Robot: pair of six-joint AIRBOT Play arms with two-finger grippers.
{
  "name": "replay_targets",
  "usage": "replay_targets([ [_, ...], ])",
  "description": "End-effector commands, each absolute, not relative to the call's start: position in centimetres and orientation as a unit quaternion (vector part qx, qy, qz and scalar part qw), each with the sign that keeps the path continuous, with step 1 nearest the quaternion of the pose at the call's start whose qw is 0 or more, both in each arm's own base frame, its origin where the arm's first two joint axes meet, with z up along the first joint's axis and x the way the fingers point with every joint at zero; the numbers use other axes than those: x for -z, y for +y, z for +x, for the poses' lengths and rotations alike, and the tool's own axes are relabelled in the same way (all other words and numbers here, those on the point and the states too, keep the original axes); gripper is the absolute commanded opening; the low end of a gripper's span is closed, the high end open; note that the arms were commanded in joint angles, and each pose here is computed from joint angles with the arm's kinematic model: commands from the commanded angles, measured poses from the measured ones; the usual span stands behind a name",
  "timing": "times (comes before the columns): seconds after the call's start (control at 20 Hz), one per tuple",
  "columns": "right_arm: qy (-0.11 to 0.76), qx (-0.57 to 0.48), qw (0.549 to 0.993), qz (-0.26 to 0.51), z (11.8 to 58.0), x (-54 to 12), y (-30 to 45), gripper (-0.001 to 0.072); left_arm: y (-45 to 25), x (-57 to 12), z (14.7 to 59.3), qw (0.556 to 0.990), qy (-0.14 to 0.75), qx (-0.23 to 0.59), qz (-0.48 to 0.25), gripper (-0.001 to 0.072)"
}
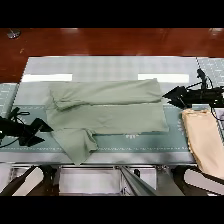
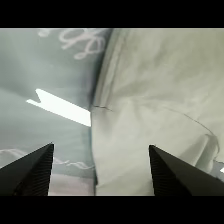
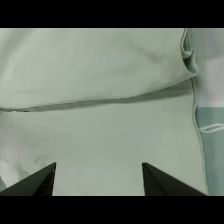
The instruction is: Fold the shirts.
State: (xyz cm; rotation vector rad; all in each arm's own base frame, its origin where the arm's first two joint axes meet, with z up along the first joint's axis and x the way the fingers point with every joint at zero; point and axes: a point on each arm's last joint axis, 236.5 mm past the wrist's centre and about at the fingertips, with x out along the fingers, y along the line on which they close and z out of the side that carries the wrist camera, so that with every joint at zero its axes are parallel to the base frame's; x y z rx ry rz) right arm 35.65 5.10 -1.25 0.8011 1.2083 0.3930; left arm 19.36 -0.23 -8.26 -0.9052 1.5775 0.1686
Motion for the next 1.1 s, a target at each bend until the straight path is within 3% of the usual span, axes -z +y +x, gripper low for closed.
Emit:
replay_targets([
  [0.0, 0.544, -0.184, 0.728, 0.373, 35.1, 1.5, 5.6, 0.062, -4.0, 9.0, 19.8, 0.608, 0.661, -0.031, -0.439, 0.07],
  [0.4, 0.547, -0.186, 0.725, 0.373, 34.9, 1.5, 5.7, 0.062, -5.3, 10.7, 18.6, 0.602, 0.668, -0.029, -0.438, 0.07],
  [0.55, 0.546, -0.183, 0.727, 0.374, 35.0, 1.5, 5.6, 0.062, -5.9, 10.8, 20.0, 0.627, 0.646, -0.009, -0.436, 0.0697],
  [0.6, 0.543, -0.177, 0.73, 0.375, 35.2, 1.6, 5.1, 0.062, -6.5, 10.5, 20.5, 0.635, 0.639, 0.006, -0.434, 0.0589],
  [0.65, 0.543, -0.163, 0.73, 0.382, 35.2, 1.6, 4.1, 0.062, -7.1, 10.1, 20.9, 0.641, 0.634, 0.025, -0.432, 0.0205],
  [0.7, 0.548, -0.147, 0.726, 0.389, 34.8, 1.9, 3.0, 0.0621, -7.8, 9.5, 21.2, 0.646, 0.629, 0.051, -0.429, 0.0035],
  [0.8, 0.596, -0.102, 0.704, 0.372, 32.1, 3.9, 0.3, 0.062, -8.4, 8.5, 21.3, 0.649, 0.629, 0.084, -0.419, 0.0034],
  [0.9, 0.686, -0.031, 0.645, 0.337, 26.9, 6.9, -1.4, 0.0621, -8.5, 8.1, 21.4, 0.649, 0.63, 0.094, -0.416, 0.0034],
  [1.05, 0.75, -0.037, 0.582, 0.311, 21.9, 8.9, 0.6, 0.0621, -8.5, 8.1, 21.3, 0.649, 0.63, 0.095, -0.415, 0.0034],
])
